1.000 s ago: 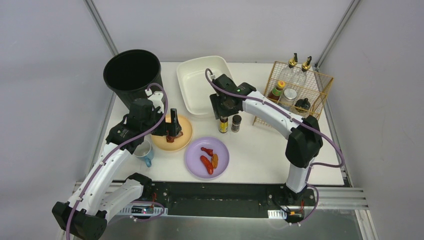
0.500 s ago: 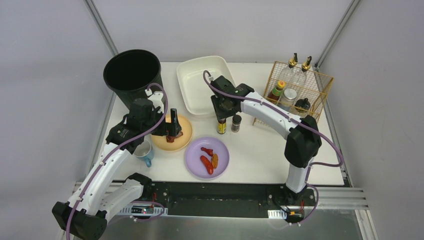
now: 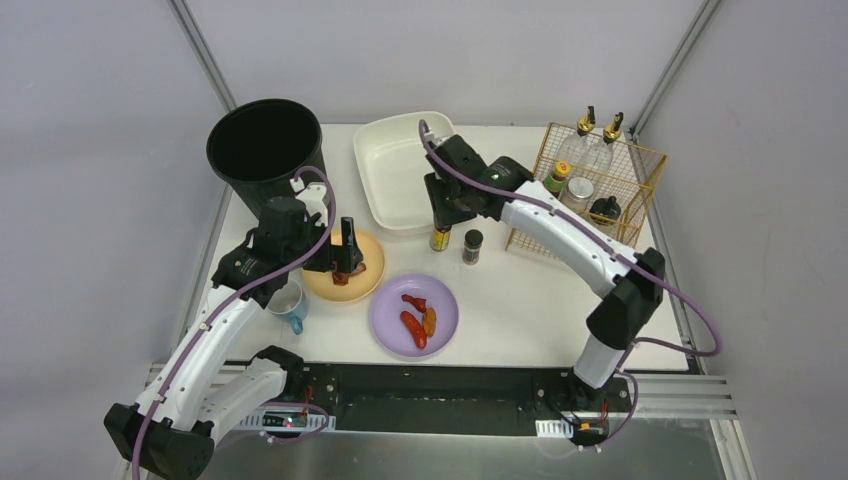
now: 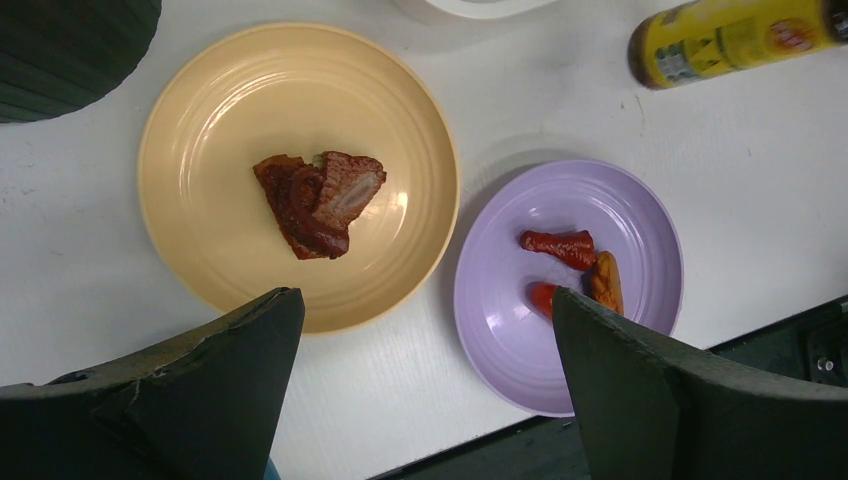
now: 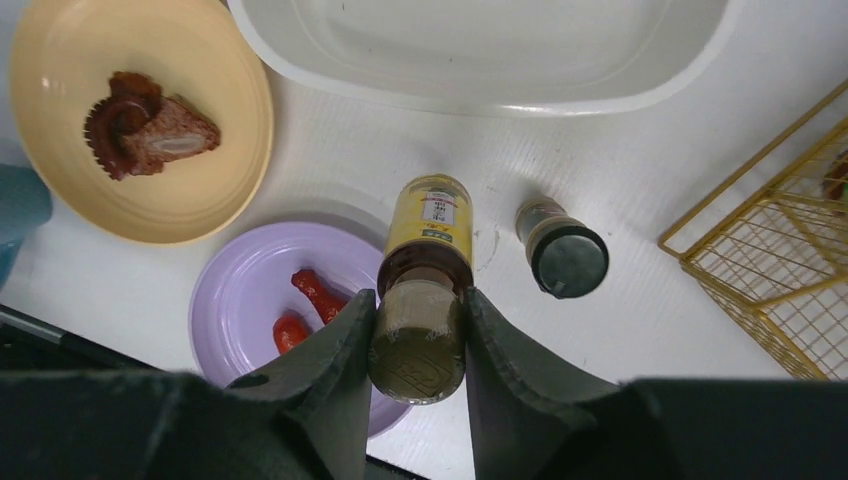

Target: Clear the kitchen counter

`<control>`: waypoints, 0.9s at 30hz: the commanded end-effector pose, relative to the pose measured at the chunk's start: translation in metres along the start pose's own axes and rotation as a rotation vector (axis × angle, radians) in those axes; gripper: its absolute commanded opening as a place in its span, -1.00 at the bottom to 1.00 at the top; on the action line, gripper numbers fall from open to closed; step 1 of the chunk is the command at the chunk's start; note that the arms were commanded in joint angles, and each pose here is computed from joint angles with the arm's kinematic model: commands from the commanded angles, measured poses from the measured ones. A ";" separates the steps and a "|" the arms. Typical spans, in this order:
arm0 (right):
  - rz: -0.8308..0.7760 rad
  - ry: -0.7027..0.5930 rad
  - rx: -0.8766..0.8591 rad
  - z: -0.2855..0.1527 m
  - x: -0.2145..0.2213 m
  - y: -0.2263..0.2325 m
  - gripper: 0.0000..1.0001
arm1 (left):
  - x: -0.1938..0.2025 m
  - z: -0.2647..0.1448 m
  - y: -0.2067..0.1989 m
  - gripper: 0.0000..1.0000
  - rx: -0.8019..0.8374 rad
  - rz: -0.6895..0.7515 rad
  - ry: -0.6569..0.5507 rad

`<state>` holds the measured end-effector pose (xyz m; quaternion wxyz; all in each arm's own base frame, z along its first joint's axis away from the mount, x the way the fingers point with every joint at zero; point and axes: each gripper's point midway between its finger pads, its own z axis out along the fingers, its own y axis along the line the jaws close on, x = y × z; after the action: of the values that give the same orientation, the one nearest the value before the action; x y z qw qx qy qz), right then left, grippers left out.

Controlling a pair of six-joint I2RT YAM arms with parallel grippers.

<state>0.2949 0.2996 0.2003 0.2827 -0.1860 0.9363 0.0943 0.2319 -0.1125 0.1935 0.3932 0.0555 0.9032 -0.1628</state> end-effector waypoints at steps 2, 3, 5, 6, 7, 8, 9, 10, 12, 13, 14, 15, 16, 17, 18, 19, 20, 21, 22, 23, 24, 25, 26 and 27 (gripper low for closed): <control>0.035 -0.217 0.024 -0.086 -0.042 -0.018 -1.00 | -0.007 -0.003 -0.003 0.99 0.009 0.004 -0.019; 0.036 -0.234 0.037 -0.093 -0.043 -0.023 -1.00 | -0.007 -0.004 -0.003 0.99 0.008 0.004 -0.020; 0.042 -0.262 0.055 -0.107 -0.044 -0.031 -1.00 | -0.007 -0.003 -0.002 0.99 0.008 0.004 -0.017; 0.049 -0.275 0.063 -0.113 -0.045 -0.035 -1.00 | -0.007 -0.003 -0.002 0.99 0.008 0.004 -0.017; 0.057 -0.288 0.075 -0.119 -0.046 -0.041 -1.00 | -0.007 -0.003 -0.003 0.99 0.009 0.003 -0.017; 0.064 -0.297 0.094 -0.124 -0.046 -0.047 -1.00 | -0.007 -0.003 -0.003 0.99 0.009 0.002 -0.016; 0.072 -0.307 0.111 -0.130 -0.046 -0.054 -1.00 | -0.007 -0.003 -0.003 0.99 0.011 0.002 -0.016; 0.082 -0.309 0.130 -0.134 -0.045 -0.063 -1.00 | -0.006 -0.002 -0.003 0.99 0.011 0.002 -0.013; 0.118 -0.327 0.162 -0.144 -0.045 -0.082 -1.00 | -0.006 -0.002 -0.003 0.99 0.012 0.002 -0.012; 0.138 -0.333 0.178 -0.148 -0.044 -0.092 -1.00 | -0.005 -0.002 -0.003 0.99 0.012 0.002 -0.010; 0.156 -0.337 0.189 -0.151 -0.043 -0.100 -1.00 | -0.006 -0.002 -0.003 0.99 0.012 0.002 -0.011; 0.174 -0.340 0.201 -0.154 -0.042 -0.109 -1.00 | -0.005 -0.002 -0.003 0.99 0.014 0.002 -0.009; 0.192 -0.346 0.213 -0.157 -0.041 -0.118 -1.00 | -0.006 -0.002 -0.004 0.99 0.014 0.002 -0.010; 0.207 -0.349 0.227 -0.160 -0.040 -0.126 -1.00 | -0.006 -0.002 -0.004 0.99 0.016 0.003 -0.010; 0.223 -0.351 0.237 -0.161 -0.039 -0.133 -1.00 | -0.006 -0.002 -0.004 0.99 0.017 0.002 -0.011; 0.237 -0.353 0.247 -0.163 -0.038 -0.139 -1.00 | -0.006 -0.002 -0.004 0.99 0.016 0.002 -0.011; 0.252 -0.354 0.261 -0.164 -0.037 -0.146 -1.00 | -0.006 -0.002 -0.004 0.99 0.016 0.003 -0.010; 0.264 -0.355 0.272 -0.164 -0.035 -0.151 -1.00 | -0.006 -0.002 -0.004 0.99 0.016 0.003 -0.010; 0.276 -0.353 0.285 -0.164 -0.034 -0.157 -1.00 | -0.005 -0.002 -0.004 0.99 0.016 0.002 -0.009; 0.290 -0.350 0.297 -0.163 -0.032 -0.162 -1.00 | -0.006 -0.002 -0.004 0.99 0.015 0.003 -0.009; 0.306 -0.342 0.308 -0.161 -0.029 -0.168 -1.00 | -0.006 -0.002 -0.004 0.99 0.015 0.003 -0.011; 0.318 -0.336 0.313 -0.158 -0.027 -0.172 -1.00 | -0.006 -0.003 -0.004 0.99 0.014 0.002 -0.013; 0.329 -0.334 0.318 -0.156 -0.025 -0.176 -1.00 | -0.006 -0.003 -0.003 0.99 0.013 0.002 -0.013; 0.341 -0.332 0.322 -0.153 -0.023 -0.180 -1.00 | -0.006 -0.003 -0.003 0.99 0.012 0.002 -0.014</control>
<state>0.3042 0.1120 0.3212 0.4169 0.0124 0.9088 0.0152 0.2321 -0.1127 0.1926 0.3915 0.0556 0.9040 -0.1626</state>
